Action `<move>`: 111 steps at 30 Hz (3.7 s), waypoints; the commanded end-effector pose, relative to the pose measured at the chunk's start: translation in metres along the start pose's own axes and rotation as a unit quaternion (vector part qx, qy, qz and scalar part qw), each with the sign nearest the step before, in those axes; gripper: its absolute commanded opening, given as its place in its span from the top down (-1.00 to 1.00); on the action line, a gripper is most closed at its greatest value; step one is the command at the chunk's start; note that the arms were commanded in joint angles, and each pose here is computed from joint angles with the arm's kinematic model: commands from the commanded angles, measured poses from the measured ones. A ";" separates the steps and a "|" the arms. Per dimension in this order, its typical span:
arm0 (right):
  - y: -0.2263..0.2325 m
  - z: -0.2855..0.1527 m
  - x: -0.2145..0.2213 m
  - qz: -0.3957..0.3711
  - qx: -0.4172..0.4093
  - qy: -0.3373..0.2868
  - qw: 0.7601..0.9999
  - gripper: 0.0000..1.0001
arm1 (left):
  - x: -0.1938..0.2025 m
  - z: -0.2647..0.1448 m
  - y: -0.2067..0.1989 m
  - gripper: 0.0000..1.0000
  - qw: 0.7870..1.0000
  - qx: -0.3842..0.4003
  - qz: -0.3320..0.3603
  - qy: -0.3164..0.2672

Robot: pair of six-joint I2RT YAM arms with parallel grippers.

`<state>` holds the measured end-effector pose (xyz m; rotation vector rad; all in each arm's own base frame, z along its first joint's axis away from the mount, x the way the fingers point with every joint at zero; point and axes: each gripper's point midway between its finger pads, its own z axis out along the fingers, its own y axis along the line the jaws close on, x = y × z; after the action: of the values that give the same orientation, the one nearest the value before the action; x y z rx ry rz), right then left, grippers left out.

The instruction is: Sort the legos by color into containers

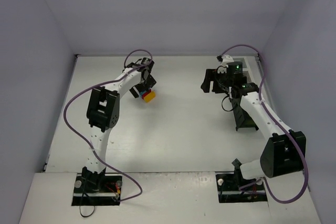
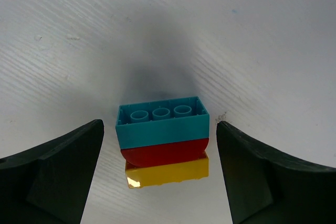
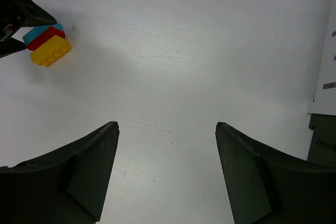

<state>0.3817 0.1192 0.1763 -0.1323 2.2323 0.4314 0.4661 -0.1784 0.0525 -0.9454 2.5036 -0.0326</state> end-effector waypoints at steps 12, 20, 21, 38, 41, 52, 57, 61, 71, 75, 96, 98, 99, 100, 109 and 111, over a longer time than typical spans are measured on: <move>0.015 -0.010 -0.022 -0.013 -0.033 -0.046 0.998 -0.43 | 0.006 0.004 -0.006 -0.42 1.000 -0.009 -0.018 0.018; 0.030 -0.007 -0.013 -0.037 -0.058 -0.035 0.997 -0.40 | -0.002 -0.008 -0.015 0.77 0.999 0.023 -0.021 0.009; 0.035 -0.007 -0.012 -0.041 -0.064 -0.034 0.997 -0.40 | -0.004 -0.012 -0.018 0.87 0.999 0.031 -0.016 0.004; 0.194 -0.032 -0.057 -0.043 -0.287 -0.063 0.955 -0.44 | -0.048 -0.201 -0.092 1.00 0.886 0.450 0.004 -0.111; 0.214 -0.033 -0.063 -0.040 -0.305 -0.069 0.949 -0.44 | -0.048 -0.221 -0.090 1.00 0.870 0.480 0.008 -0.117; 0.222 -0.009 -0.080 -0.009 -0.268 -0.097 0.959 -0.40 | -0.046 -0.285 -0.078 1.00 0.819 0.553 0.012 -0.151; 0.219 0.001 -0.087 0.000 -0.253 -0.107 0.961 -0.35 | -0.041 -0.291 -0.075 1.00 0.814 0.560 0.020 -0.153; 0.225 0.001 -0.095 0.000 -0.264 -0.114 0.958 -0.30 | -0.036 -0.291 -0.077 1.00 0.813 0.560 0.032 -0.156; 0.229 0.006 -0.093 0.000 -0.276 -0.113 0.955 -0.09 | -0.034 -0.289 -0.079 1.00 0.812 0.561 0.028 -0.158; 0.229 0.009 -0.092 -0.004 -0.278 -0.114 0.954 0.58 | -0.033 -0.289 -0.077 1.00 0.813 0.559 0.029 -0.160; 0.155 0.007 -0.007 -0.048 -0.189 -0.021 0.981 1.00 | -0.049 -0.254 -0.088 1.00 0.838 0.522 -0.005 -0.161; 0.146 0.005 -0.002 -0.052 -0.178 -0.011 0.983 1.00 | -0.051 -0.252 -0.091 1.00 0.837 0.521 0.001 -0.165; 0.130 0.003 -0.010 -0.048 -0.149 -0.023 0.987 1.00 | -0.051 -0.251 -0.092 1.00 0.837 0.521 0.004 -0.165; 0.116 0.001 -0.012 -0.047 -0.125 -0.024 0.991 1.00 | -0.051 -0.251 -0.093 1.00 0.838 0.521 0.007 -0.165; -0.098 -0.067 -0.045 0.066 0.194 -0.086 0.975 1.00 | -0.019 -0.242 -0.062 1.00 0.846 0.503 0.097 -0.150; -0.120 -0.081 -0.044 0.077 0.236 -0.087 0.965 1.00 | -0.015 -0.245 -0.053 1.00 0.846 0.498 0.115 -0.153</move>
<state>0.3905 0.0100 0.2162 0.2483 2.1366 0.1389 0.4205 -0.2460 0.2415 -0.2980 1.9527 -0.9097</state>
